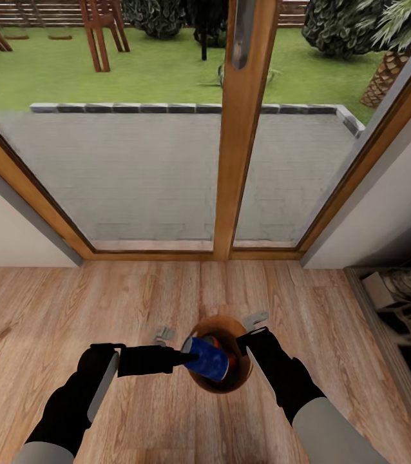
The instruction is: Put the three can of soda from the living room inside the tash can in the kitchen.
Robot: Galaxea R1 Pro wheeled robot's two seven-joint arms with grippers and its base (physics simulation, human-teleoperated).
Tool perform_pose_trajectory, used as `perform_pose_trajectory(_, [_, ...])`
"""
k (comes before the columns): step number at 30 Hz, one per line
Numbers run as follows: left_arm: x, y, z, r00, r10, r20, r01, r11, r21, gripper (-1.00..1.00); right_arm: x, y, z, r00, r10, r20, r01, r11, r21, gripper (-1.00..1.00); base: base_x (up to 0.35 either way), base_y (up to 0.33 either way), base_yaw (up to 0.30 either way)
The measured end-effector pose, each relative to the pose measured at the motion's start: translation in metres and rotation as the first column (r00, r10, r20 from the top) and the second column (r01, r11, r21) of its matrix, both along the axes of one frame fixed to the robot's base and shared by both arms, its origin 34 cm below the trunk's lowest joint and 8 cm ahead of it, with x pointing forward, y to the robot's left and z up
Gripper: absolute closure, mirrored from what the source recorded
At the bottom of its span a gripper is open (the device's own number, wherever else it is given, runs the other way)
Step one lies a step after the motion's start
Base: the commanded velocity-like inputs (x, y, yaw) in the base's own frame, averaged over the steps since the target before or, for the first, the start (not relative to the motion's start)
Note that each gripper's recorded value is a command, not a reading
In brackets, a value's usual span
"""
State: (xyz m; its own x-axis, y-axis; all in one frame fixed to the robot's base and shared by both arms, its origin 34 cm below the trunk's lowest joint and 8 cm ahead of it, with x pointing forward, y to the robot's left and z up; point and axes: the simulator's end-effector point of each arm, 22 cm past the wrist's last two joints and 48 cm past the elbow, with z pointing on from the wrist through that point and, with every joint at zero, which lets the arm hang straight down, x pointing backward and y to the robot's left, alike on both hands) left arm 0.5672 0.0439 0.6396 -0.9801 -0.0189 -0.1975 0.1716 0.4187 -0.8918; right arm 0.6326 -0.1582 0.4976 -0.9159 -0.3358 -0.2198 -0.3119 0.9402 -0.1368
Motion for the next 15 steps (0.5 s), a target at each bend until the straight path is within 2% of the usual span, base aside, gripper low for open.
perform_pose_trajectory(2, [0.002,0.002,-0.004,1.0,0.005,0.003,-0.005,1.0,0.024,1.0,0.0,0.0,0.0,1.0,0.0,0.0,0.0,1.0,0.0,1.0,0.0,0.0,0.0])
perform_pose_trajectory(9, [0.008,-0.005,-0.002,0.999,0.015,0.03,-0.016,0.999,0.032,1.0,0.0,0.0,0.0,1.0,0.0,-0.001,0.0,1.0,-0.001,1.0,0.0,0.0,0.0])
perform_pose_trajectory(15, [0.011,-0.006,-0.01,0.999,0.025,0.04,-0.028,0.997,0.076,1.0,0.0,0.0,0.0,1.0,0.0,-0.001,0.0,1.0,-0.001,1.0,0.0,0.0,0.0])
